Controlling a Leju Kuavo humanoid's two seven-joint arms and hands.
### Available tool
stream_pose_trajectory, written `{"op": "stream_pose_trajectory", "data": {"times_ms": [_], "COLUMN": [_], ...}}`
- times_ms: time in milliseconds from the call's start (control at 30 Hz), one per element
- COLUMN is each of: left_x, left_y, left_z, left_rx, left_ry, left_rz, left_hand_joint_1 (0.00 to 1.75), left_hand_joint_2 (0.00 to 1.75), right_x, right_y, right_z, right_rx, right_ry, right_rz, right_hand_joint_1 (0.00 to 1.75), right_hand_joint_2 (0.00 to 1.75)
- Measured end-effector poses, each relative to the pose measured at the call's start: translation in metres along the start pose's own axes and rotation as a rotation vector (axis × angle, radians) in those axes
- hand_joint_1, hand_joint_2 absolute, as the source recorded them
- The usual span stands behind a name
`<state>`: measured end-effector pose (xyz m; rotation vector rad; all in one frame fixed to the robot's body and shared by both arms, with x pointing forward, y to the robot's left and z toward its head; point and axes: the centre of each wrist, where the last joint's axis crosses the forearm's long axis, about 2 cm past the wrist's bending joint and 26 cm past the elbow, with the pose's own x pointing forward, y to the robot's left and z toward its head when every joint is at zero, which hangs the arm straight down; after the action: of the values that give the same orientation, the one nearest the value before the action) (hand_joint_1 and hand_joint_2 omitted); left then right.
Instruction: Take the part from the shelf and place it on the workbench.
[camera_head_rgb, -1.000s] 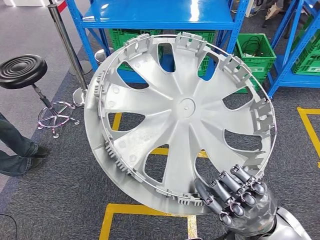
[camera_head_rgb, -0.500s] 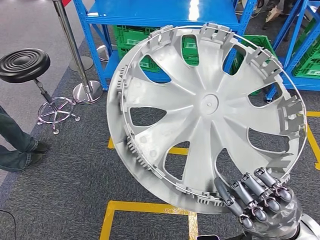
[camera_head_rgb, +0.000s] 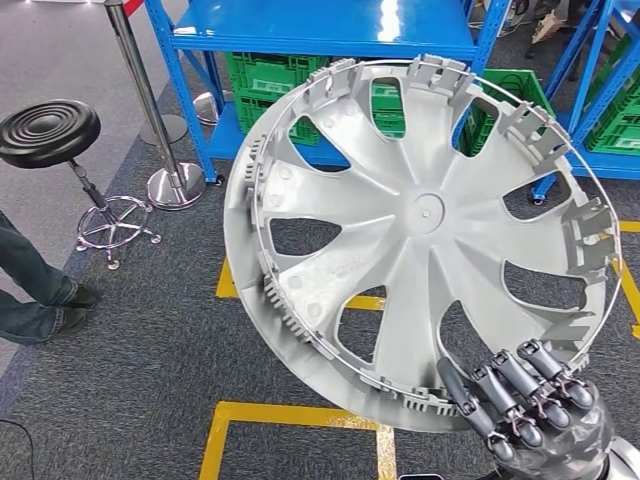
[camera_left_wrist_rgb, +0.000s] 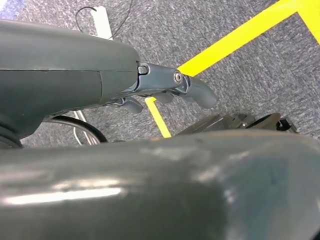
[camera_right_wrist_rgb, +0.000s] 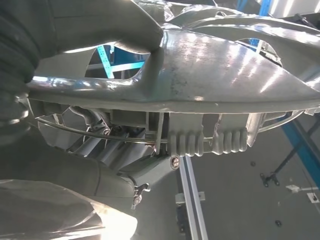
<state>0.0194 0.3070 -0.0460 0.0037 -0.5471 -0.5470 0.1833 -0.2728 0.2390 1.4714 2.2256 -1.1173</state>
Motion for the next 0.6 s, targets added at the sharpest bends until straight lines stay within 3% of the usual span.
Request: {"op": "stream_pose_trajectory", "data": {"times_ms": [600], "left_x": [-0.0006], "left_y": [0.0002], "left_z": [-0.0003], "left_rx": [0.005], "left_ry": [0.007], "left_rz": [0.007], "left_hand_joint_1": [0.0], "left_hand_joint_2": [0.0], "right_x": [0.0022], "right_y": [-0.0001], "right_z": [-0.0005], "right_rx": [-0.002], "right_ry": [0.032], "right_rz": [-0.009], "right_hand_joint_1": [1.75], "right_hand_joint_2": [1.75]}}
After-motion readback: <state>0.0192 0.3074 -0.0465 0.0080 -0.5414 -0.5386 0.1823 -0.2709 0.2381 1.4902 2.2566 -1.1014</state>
